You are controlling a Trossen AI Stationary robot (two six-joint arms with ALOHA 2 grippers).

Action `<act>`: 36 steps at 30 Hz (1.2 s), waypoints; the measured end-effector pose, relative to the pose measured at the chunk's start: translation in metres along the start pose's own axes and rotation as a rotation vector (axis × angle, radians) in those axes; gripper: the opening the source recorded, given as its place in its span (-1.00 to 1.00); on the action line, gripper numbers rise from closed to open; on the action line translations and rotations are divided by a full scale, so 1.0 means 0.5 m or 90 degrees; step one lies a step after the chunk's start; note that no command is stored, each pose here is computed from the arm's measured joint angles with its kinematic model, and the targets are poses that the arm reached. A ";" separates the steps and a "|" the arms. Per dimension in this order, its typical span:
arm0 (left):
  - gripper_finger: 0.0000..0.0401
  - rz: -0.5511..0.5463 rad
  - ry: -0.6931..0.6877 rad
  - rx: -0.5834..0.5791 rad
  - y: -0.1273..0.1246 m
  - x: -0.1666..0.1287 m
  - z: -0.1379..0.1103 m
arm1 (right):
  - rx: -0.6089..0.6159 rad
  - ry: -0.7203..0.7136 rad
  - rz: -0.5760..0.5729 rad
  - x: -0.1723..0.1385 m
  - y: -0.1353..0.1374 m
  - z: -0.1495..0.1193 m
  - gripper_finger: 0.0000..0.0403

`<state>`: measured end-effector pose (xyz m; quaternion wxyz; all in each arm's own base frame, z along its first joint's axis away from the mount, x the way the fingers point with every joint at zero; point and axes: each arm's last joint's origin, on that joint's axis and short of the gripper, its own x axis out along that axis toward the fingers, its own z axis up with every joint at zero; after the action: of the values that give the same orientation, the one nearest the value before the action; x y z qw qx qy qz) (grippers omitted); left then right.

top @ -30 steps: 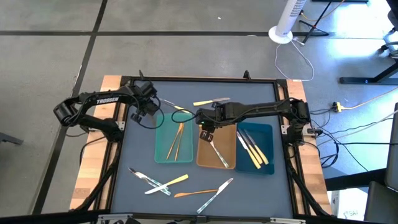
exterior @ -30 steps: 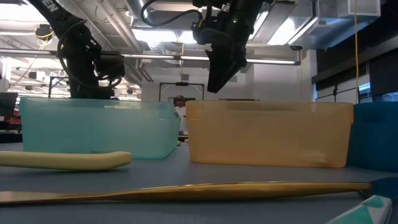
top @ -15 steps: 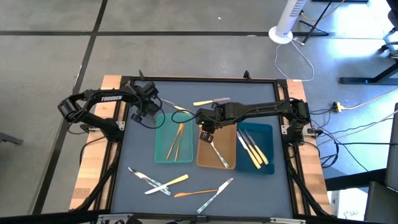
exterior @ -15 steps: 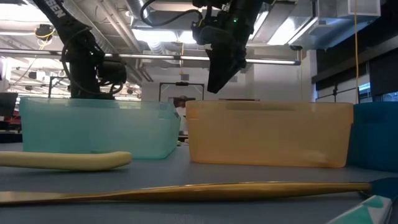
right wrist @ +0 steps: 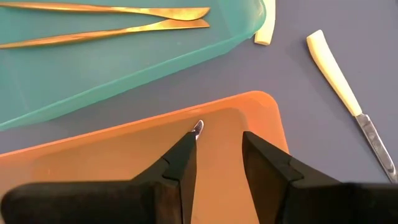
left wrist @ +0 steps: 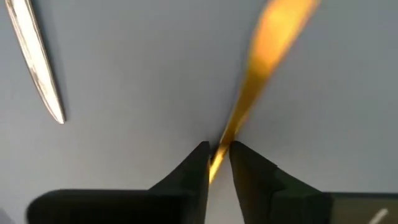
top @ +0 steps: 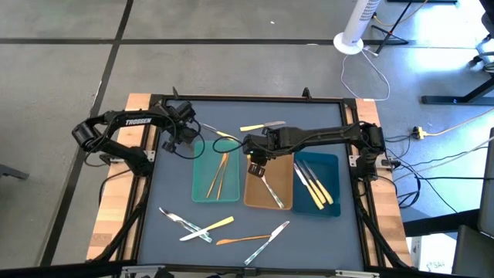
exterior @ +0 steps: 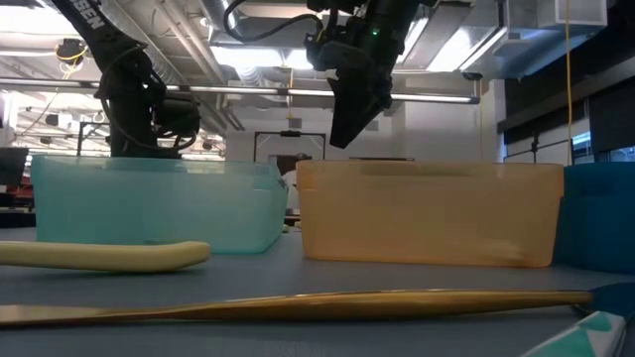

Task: Sort silverware by color (type)
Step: Put the gold knife into the green bin

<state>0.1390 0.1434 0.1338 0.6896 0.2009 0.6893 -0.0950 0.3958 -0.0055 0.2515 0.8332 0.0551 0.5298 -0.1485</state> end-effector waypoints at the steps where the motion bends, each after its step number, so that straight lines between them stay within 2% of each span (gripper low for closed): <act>1: -0.74 -0.001 0.000 -0.005 0.000 0.000 0.000 | 0.000 0.000 0.000 0.000 0.000 0.000 -0.43; 10: -0.94 -0.001 0.000 -0.017 0.000 0.000 0.000 | 0.000 0.000 0.000 0.000 0.000 0.000 -0.43; 26: -0.96 0.016 -0.001 -0.027 0.000 -0.007 -0.001 | 0.000 0.000 0.000 0.000 0.000 0.000 -0.43; 36: -0.98 0.059 -0.008 -0.137 0.027 -0.030 -0.001 | 0.000 0.000 0.000 0.000 0.000 0.000 -0.43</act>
<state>0.1437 0.1535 0.1505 0.7154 0.1568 0.6809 0.0102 0.3960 -0.0055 0.2514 0.8333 0.0550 0.5296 -0.1484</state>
